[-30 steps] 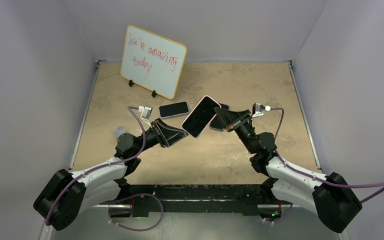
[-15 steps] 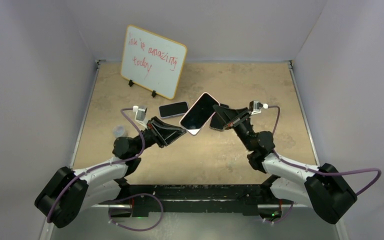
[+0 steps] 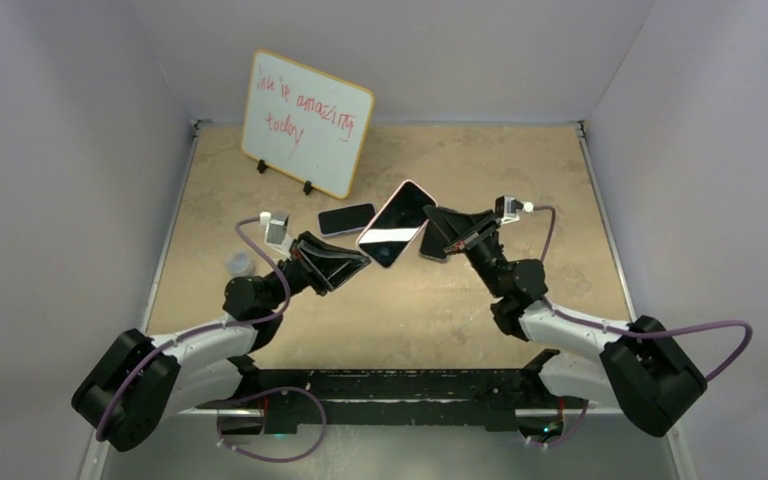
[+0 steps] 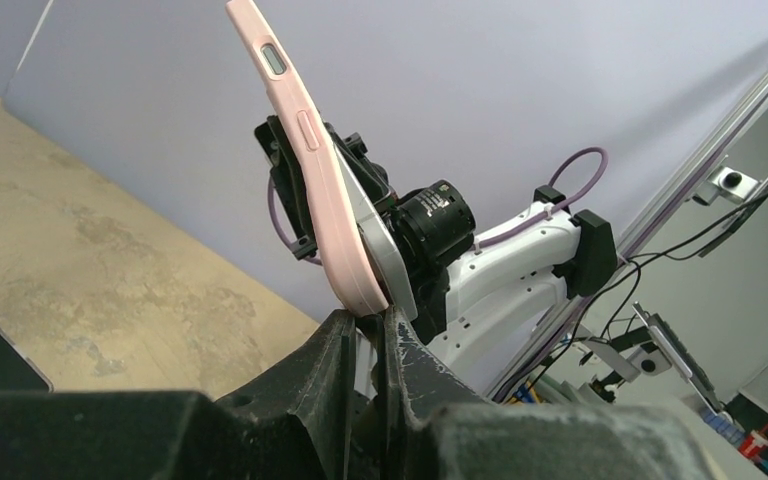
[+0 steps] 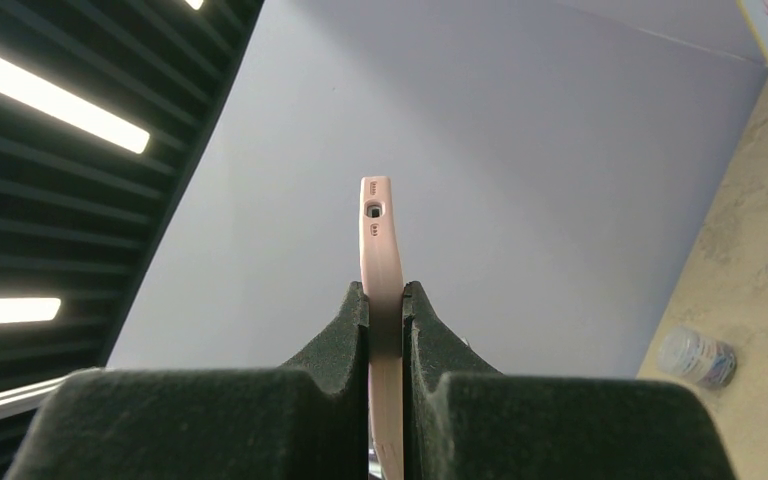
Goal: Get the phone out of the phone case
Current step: Remove the phone case from the phone.
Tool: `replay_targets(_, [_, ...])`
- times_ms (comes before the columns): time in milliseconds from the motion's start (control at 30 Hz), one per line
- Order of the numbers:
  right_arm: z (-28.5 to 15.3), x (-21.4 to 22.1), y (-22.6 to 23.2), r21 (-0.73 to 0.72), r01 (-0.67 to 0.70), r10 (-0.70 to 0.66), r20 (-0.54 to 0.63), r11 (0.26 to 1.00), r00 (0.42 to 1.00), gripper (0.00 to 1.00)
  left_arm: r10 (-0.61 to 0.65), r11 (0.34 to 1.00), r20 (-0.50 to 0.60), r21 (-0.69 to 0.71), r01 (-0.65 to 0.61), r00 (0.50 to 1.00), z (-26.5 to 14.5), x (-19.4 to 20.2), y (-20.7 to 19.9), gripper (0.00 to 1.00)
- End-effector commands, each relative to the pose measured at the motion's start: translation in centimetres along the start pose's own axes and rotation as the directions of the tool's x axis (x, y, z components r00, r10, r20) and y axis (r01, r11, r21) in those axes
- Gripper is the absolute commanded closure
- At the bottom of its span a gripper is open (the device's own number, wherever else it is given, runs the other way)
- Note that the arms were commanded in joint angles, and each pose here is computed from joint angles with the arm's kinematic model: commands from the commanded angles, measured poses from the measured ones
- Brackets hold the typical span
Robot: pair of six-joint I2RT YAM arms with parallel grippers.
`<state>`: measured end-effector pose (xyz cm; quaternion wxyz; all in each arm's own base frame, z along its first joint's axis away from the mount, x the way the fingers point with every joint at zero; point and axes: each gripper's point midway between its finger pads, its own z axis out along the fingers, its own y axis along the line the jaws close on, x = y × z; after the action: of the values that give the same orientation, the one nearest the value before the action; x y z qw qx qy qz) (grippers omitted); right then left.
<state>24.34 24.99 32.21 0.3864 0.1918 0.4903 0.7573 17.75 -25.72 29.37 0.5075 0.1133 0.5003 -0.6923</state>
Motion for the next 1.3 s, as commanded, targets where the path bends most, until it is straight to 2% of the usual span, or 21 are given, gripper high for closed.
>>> replay_targets(0, [-1.2,4.8,4.8,-0.144,-0.031,-0.005,-0.244,0.989,0.97,1.0,0.003,0.997,0.047,-0.072,0.001,0.999,0.2,-0.6,1.8,0.81])
replay_targets(133, [-0.5,3.7,3.3,-0.076,0.112,-0.124,-0.18,0.991,0.976,1.0,-0.034,0.996,0.038,-0.081,0.037,0.999,-0.6,0.0,1.7,0.66])
replay_targets(267, [-0.3,2.2,2.6,-0.017,0.219,-0.219,-0.123,0.976,0.968,1.0,-0.049,0.992,0.03,-0.114,0.052,0.998,-1.6,0.6,1.9,0.56])
replay_targets(400, [-0.3,1.6,2.3,0.013,0.255,-0.252,-0.107,0.967,0.962,1.0,-0.035,0.983,0.04,-0.177,0.041,0.999,-2.5,0.3,2.7,0.49])
replay_targets(567, [-0.4,1.5,1.8,0.026,0.245,-0.24,-0.11,0.969,0.964,1.0,-0.006,0.964,-0.004,-0.265,0.004,1.0,-2.6,0.5,4.0,0.48])
replay_targets(733, [-0.2,1.8,2.2,0.004,0.226,-0.224,-0.127,0.974,0.966,1.0,-0.014,0.959,-0.033,-0.282,0.004,0.999,-2.4,0.8,4.4,0.5])
replay_targets(1067, [-0.4,3.0,3.7,-0.075,0.113,-0.125,-0.194,0.991,0.973,1.0,-0.007,0.961,-0.046,-0.275,-0.006,0.999,-2.3,1.1,4.8,0.77])
replay_targets(1267, [-0.5,3.8,5.8,-0.158,0.024,-0.063,-0.246,0.987,0.967,1.0,0.017,0.961,-0.053,-0.273,-0.031,0.998,-2.0,0.8,4.9,0.83])
